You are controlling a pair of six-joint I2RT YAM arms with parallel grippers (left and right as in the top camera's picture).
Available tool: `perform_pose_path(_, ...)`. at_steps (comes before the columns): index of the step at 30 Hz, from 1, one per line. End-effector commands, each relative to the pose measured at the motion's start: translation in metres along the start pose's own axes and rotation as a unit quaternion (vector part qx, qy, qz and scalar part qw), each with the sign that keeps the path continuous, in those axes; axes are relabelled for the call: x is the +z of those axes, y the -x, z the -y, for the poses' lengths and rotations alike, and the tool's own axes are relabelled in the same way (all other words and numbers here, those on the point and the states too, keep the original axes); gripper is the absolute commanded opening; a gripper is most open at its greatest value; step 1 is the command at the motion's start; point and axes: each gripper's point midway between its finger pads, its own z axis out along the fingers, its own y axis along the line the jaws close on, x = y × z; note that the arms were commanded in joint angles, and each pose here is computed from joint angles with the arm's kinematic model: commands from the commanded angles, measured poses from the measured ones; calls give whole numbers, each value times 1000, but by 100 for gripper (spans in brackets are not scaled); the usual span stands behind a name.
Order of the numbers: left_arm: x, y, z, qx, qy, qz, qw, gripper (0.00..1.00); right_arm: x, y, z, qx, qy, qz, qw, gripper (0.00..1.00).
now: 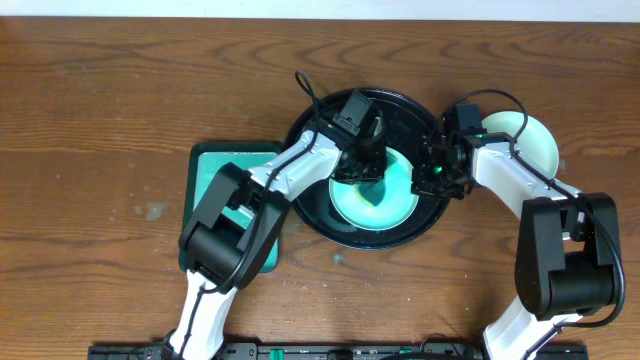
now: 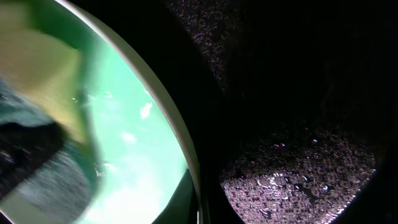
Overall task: Clean dirty plates on tray and stack at the side
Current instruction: 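Scrub the last pale green plate with the sponge, then return the sponge to the soapy tray with the left gripper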
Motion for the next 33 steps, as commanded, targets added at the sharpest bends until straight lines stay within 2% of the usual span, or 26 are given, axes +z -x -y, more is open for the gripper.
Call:
perform_pose_path(1,43,-59,28,-11,-88,-120,989,8,10,-9,17,7,-36,-15,999,1)
perform_pose_path(4,45,-71,41,3,-104,-138,985,8,10,-8,16,7,-36,-15,999,1)
perform_pose_path(11,40,-88,26,-32,-75,-175,981,7,10,-9,17,7,-36,-15,999,1)
perform_pose_path(14,33,-86,8,-47,-23,-164,985,7,10,-9,16,7,-36,-15,999,1)
perform_pose_path(19,-19,-56,-36,-64,137,-65,986,7,10,-9,17,7,-36,-15,999,1)
perform_pose_path(20,-51,-45,-44,-59,179,-24,982,7,10,-9,16,7,-36,-16,999,1)
perform_pose_path(24,-140,-26,-53,-50,248,74,965,7,10,-9,16,7,-36,-16,999,1)
perform_pose_path(27,-206,-21,-76,-52,320,135,936,7,10,-8,16,2,-36,-15,999,1)
perform_pose_path(28,-228,-21,-91,-61,357,153,920,7,11,-7,16,-3,-35,-13,999,1)
perform_pose_path(31,-264,-30,-138,-107,423,148,887,7,11,-3,15,-32,-33,-6,999,3)
perform_pose_path(32,-262,-38,-166,-143,430,129,882,7,11,-3,15,-32,-33,-6,999,4)
perform_pose_path(33,-249,-47,-190,-177,415,107,886,7,11,-3,15,-28,-33,-6,999,1)
